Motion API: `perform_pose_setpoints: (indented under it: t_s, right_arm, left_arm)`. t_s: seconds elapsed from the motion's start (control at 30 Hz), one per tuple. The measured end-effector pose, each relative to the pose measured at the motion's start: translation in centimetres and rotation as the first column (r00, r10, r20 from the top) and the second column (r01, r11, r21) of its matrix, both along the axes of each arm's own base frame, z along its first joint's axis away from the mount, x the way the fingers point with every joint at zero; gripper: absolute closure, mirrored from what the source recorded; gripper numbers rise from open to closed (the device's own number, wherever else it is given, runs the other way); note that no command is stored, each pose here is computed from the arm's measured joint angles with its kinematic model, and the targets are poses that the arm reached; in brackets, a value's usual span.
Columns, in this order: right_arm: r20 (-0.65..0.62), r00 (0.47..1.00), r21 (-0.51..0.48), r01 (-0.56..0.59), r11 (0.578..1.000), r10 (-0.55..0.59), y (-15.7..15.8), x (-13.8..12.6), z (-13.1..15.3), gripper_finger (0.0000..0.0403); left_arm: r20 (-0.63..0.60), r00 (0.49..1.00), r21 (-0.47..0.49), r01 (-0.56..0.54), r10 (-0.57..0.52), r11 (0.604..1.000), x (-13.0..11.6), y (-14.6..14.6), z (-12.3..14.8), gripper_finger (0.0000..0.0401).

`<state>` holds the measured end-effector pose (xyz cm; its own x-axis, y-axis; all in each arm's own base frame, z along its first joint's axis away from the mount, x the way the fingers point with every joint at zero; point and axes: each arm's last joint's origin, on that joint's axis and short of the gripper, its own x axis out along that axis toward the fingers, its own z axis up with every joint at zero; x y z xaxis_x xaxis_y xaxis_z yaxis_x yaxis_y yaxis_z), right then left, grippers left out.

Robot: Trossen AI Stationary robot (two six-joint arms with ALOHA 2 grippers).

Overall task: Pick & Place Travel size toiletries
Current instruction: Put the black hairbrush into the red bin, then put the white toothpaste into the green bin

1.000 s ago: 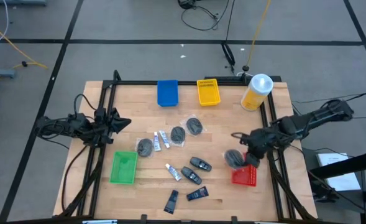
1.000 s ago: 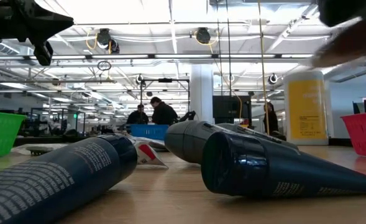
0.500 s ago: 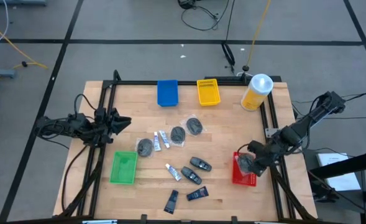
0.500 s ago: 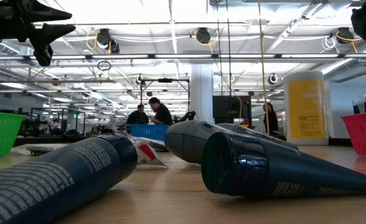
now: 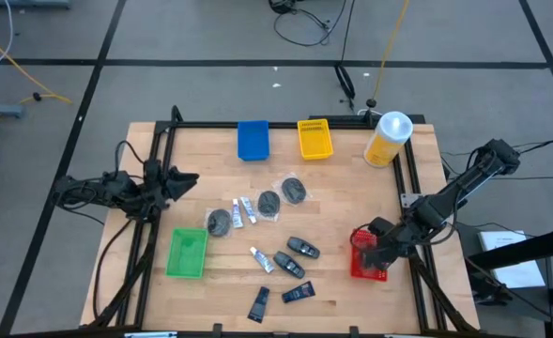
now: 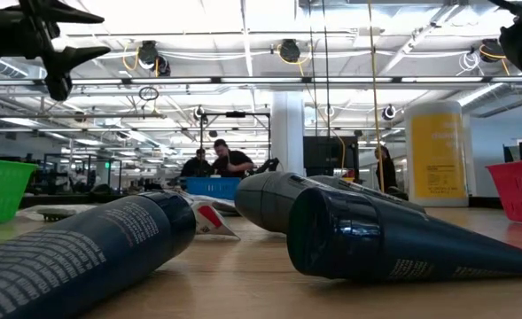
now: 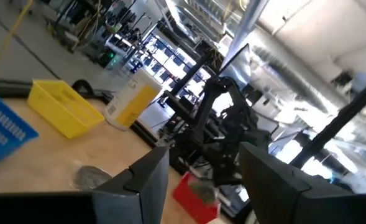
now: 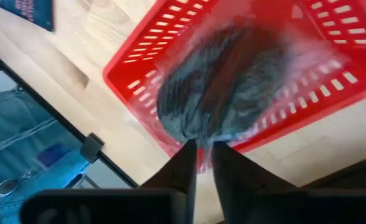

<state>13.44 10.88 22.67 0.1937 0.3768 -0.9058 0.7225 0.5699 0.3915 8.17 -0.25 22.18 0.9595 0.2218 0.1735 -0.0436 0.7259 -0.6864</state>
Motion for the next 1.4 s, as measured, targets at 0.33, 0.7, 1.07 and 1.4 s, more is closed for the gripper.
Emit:
perform_pose_setpoints:
  t_s: [0.33, 0.7, 1.07, 1.4]
  right_arm:
    - [0.05, 0.997, 0.024, 0.058, 0.998, -0.06, -0.4, -0.1, 0.7, 0.0264]
    - [0.66, 0.727, -0.144, 0.371, 0.917, -0.191, -2.5, 0.7, 4.3, 0.0281]
    - [0.879, 0.476, -0.298, 0.514, 0.804, 0.021, -4.6, 3.0, 7.5, 0.0284]
    - [0.856, 0.492, -0.44, 0.529, 0.726, 0.16, -6.0, 3.5, 7.9, 0.0285]
  left_arm:
    - [0.008, 0.999, -0.1, 0.035, -0.034, 0.994, 0.5, -0.1, 0.0, 0.0251]
    - [-0.031, 0.996, -0.219, 0.074, -0.083, 0.973, 3.2, -0.7, -0.4, 0.0265]
    - [-0.122, 0.989, -0.328, 0.039, -0.084, 0.944, 5.4, -1.0, 2.2, 0.0265]
    - [-0.439, 0.896, -0.515, -0.191, -0.066, 0.836, 8.0, -1.4, 3.2, 0.0265]
